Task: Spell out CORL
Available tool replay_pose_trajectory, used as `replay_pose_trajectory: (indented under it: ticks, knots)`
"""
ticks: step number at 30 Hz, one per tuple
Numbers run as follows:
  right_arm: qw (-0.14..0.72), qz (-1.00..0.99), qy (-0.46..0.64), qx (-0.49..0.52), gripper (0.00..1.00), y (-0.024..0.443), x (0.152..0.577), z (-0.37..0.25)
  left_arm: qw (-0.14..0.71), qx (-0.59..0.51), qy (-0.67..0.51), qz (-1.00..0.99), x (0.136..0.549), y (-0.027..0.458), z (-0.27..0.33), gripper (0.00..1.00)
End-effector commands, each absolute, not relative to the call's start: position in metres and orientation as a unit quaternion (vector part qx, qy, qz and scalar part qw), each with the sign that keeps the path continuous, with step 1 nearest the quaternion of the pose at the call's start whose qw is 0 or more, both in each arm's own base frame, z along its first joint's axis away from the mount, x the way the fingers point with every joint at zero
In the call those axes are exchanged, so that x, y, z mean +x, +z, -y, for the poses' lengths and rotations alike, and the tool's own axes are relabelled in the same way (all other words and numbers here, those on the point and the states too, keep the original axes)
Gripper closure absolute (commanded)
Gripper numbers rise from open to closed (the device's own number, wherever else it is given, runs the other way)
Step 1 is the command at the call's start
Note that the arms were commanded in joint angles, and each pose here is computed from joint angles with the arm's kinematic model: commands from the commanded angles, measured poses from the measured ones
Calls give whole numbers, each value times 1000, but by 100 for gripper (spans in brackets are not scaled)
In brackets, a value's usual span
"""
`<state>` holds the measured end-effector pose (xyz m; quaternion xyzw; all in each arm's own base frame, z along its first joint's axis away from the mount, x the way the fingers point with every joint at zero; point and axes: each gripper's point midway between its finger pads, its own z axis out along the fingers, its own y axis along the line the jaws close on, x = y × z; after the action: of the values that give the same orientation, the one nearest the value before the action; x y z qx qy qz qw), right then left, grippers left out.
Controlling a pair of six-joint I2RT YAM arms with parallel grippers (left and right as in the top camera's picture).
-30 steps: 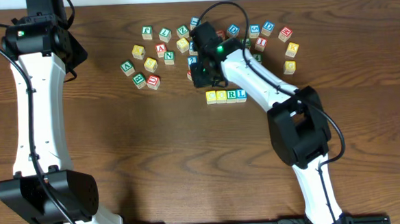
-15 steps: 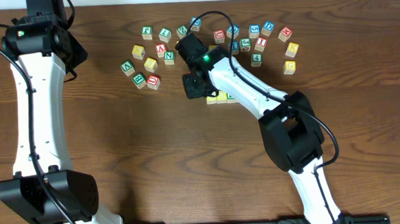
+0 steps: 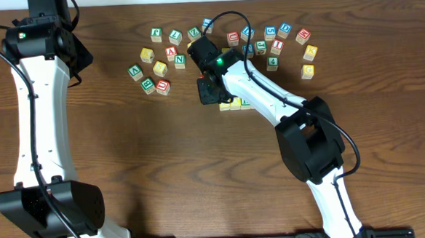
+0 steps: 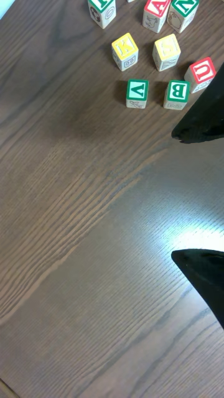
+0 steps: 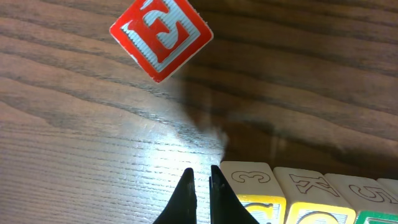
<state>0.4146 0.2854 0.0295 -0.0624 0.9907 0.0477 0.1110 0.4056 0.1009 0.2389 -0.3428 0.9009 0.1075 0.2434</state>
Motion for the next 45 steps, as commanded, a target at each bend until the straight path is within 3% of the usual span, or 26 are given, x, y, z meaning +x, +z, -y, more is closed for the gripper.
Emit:
replay_pose_trajectory:
  ticks: [1, 22, 27, 32, 37, 40, 44, 45]
  knots:
    - [102, -993, 33, -49, 97, 18, 414, -277, 230, -346, 112, -903, 405, 228, -101, 46]
    - [98, -992, 36, -66, 92, 18, 416, -274, 230, -346, 112, -903, 405, 228, -101, 46]
    - [119, -985, 57, -113, 90, 38, 423, -284, 230, -346, 112, -903, 405, 228, -101, 46]
    - [160, -974, 76, -138, 85, 87, 430, -286, 230, -346, 112, -903, 405, 228, -101, 46]
    - [214, -960, 97, -156, 68, 163, 426, -270, 230, -346, 112, -903, 405, 228, -101, 46]
    - [249, -951, 103, -152, 43, 212, 417, -252, 230, -346, 112, -903, 405, 228, -101, 46]
    - [288, -943, 102, -132, 1, 268, 398, -220, 230, -346, 112, -903, 405, 228, -101, 46]
    - [315, -935, 108, -121, 1, 304, 379, -199, 230, -346, 112, -903, 405, 228, -101, 46]
